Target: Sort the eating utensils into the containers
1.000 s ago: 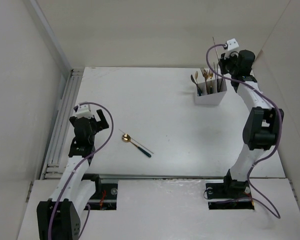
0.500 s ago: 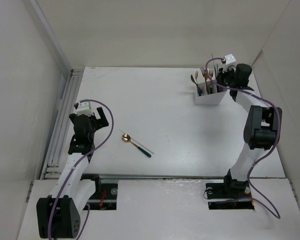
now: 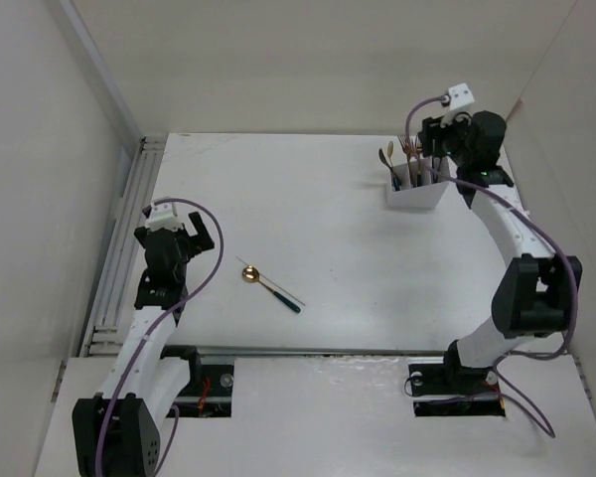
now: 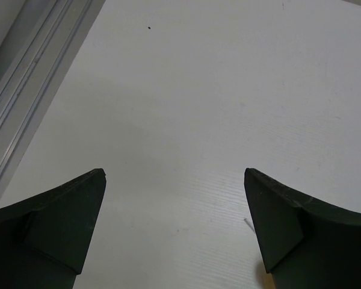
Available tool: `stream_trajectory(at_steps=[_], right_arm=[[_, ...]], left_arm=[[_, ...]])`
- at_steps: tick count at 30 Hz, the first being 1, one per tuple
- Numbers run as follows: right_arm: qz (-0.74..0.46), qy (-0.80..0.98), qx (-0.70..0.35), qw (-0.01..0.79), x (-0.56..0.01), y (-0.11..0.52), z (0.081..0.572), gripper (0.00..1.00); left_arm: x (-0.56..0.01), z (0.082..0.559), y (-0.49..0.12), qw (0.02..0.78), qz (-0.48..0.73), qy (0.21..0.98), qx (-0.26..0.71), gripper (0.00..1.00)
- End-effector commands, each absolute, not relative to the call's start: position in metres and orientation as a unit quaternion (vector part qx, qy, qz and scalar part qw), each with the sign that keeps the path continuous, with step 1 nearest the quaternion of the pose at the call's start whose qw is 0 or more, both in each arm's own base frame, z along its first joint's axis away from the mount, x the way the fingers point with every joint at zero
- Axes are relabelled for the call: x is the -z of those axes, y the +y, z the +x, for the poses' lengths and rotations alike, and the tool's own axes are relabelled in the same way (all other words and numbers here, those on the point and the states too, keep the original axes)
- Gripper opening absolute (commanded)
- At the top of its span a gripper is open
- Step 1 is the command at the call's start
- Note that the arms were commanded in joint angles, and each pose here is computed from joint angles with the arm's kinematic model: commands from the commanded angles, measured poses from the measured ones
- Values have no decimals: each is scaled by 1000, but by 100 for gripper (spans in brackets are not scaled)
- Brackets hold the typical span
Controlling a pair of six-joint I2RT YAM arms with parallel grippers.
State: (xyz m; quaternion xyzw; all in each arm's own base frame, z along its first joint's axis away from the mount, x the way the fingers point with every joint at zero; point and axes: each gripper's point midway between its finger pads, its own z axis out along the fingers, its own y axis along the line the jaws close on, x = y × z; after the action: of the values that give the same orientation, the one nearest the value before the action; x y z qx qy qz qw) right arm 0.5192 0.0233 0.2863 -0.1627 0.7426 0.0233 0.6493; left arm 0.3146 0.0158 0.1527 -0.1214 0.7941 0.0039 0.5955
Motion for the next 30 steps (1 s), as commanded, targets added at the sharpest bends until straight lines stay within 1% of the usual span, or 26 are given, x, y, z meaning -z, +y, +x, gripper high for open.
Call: stream_trajectory(at_steps=[1,2,3,4,6,7,10,11,13,14,16,19,23,30], right_arm=[[-227,764,-62,601,-278,122,474,63],[-250,772,-80,578,-267,147,461,63],[-274,798,-100,527,-235,172,443,63],[-310,799,-126,500,-221,219,418,63],[-334,819,-153,441,-181,264,388,63],[-377,812,-166,413,-167,300,357,60],[-403,816,-179,373,-140,344,323,52],[-430,804,-190,364,-136,367,301,46],[-456,797,-191,346,-125,387,282,43],[-474,791,-191,336,-120,398,265,41],[-479,791,-192,328,-117,406,252,39],[-489,794,-191,308,-97,416,234,39],[-500,800,-170,285,-75,418,222,39],[-503,809,-153,261,-49,417,218,39]], left_arm=[[-182,321,17,628,-153,763,14,99],[-186,321,17,632,-153,759,15,99],[-186,321,15,632,-155,759,23,99],[-182,318,16,629,-163,760,22,99],[-180,314,18,624,-166,763,17,99],[-180,314,20,625,-169,762,13,99],[-174,310,20,621,-172,765,15,99],[-173,308,21,621,-175,764,12,99],[-171,306,21,622,-179,762,15,99],[-168,306,21,622,-179,762,15,99],[-167,304,19,622,-180,762,22,99],[-165,303,19,622,-184,761,25,99],[-160,301,16,620,-184,762,32,99],[-158,300,15,620,-182,762,35,99]])
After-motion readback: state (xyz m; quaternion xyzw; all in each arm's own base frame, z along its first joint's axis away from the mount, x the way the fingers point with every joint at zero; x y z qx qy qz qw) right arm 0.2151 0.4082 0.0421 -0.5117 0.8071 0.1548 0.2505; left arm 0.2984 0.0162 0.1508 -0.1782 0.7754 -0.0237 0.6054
